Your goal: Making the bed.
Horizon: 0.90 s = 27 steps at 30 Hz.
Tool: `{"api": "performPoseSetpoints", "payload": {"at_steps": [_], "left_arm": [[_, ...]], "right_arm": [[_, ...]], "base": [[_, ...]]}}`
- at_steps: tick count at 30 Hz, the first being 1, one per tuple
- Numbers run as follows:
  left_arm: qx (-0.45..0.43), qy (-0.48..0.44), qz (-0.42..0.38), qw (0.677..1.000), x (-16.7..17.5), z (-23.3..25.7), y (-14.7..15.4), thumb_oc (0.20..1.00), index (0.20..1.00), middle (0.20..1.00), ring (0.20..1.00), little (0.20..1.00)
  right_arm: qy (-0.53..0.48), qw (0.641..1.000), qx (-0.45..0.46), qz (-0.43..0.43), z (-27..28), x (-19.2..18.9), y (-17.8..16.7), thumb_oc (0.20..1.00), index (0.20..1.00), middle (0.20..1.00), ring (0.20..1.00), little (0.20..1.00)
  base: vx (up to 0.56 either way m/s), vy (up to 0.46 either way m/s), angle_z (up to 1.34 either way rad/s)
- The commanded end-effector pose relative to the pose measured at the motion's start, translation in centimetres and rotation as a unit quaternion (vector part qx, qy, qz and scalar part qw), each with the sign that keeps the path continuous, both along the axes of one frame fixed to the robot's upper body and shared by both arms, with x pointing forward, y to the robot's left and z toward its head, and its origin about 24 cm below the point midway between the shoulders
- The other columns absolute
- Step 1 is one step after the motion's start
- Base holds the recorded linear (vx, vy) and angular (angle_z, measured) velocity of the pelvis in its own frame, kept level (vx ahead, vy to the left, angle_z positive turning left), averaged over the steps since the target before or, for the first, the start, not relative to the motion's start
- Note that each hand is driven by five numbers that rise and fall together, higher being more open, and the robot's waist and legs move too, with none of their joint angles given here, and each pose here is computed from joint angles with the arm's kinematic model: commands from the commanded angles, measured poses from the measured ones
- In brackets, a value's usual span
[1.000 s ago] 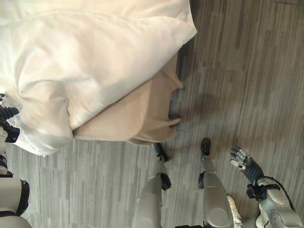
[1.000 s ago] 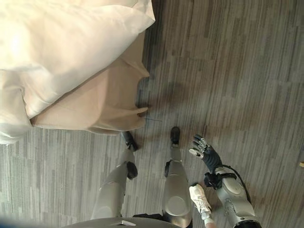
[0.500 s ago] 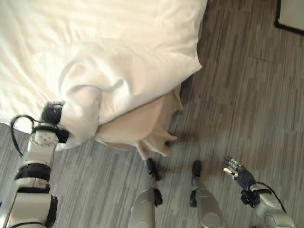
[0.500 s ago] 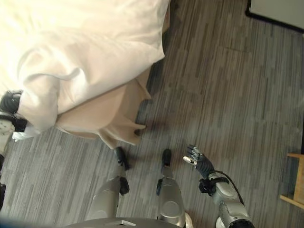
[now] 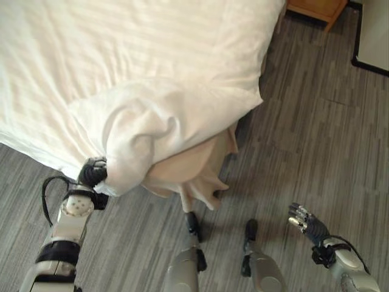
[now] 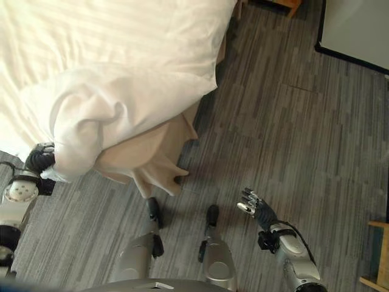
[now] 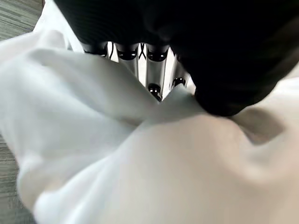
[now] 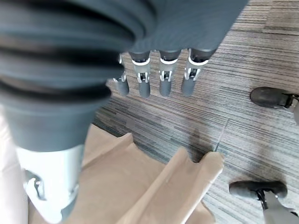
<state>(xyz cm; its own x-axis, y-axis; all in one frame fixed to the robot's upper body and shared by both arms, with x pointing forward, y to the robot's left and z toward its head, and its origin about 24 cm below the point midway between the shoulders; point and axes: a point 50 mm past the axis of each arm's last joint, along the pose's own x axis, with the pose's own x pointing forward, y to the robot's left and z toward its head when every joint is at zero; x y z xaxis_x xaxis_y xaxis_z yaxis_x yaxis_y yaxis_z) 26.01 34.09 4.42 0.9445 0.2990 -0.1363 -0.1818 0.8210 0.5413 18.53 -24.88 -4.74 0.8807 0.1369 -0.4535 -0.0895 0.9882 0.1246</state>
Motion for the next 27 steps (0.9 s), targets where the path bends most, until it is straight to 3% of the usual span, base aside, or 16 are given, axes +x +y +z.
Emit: {"api": "performPoseSetpoints", "payload": {"at_steps": [1,6,10,11,12,27], "left_arm": [[-0.026,0.039,-0.018,0.999,-0.9,-2.0,-0.5,0.200,0.200,0.200,0.200,0.200],[-0.020,0.092,-0.063,0.994,-1.8,-4.2,-2.4,0.200,0.200,0.200,0.200,0.200],[-0.034,0.098,-0.035,0.994,-2.3,-4.7,-1.6,0.200,0.200,0.200,0.200,0.200],[-0.040,0.100,-0.019,0.994,-2.5,-4.9,-1.1,0.507,0.507,0.507,0.507,0.507],[-0.047,0.100,0.000,0.994,-2.8,-5.0,-0.3,1.000,1.000,1.000,1.000,1.000],[-0.007,0.042,0.160,0.986,-3.4,0.3,7.6,1.000,1.000,1.000,1.000,1.000]], "right_arm": [[-0.029,1.000,0.011,-0.006,0.9,0.3,-0.2,1.000,1.000,1.000,1.000,1.000],[-0.016,1.000,0.003,0.002,0.6,0.0,-0.4,1.000,1.000,1.000,1.000,1.000],[-0.013,1.000,0.007,0.006,0.5,0.1,-0.1,1.000,1.000,1.000,1.000,1.000],[-0.010,1.000,0.010,0.008,0.4,0.0,0.0,1.000,1.000,1.000,1.000,1.000],[-0.005,1.000,0.011,0.010,0.2,-0.1,0.0,1.000,1.000,1.000,1.000,1.000],[0.055,0.998,0.019,0.022,-1.6,-2.1,-0.1,1.000,1.000,1.000,1.000,1.000]], "base": [[0.04,-0.011,0.14],[0.02,-0.002,0.05],[0.02,-0.004,0.01],[0.00,0.000,0.00],[0.00,0.000,0.00],[0.00,0.000,0.00]]}}
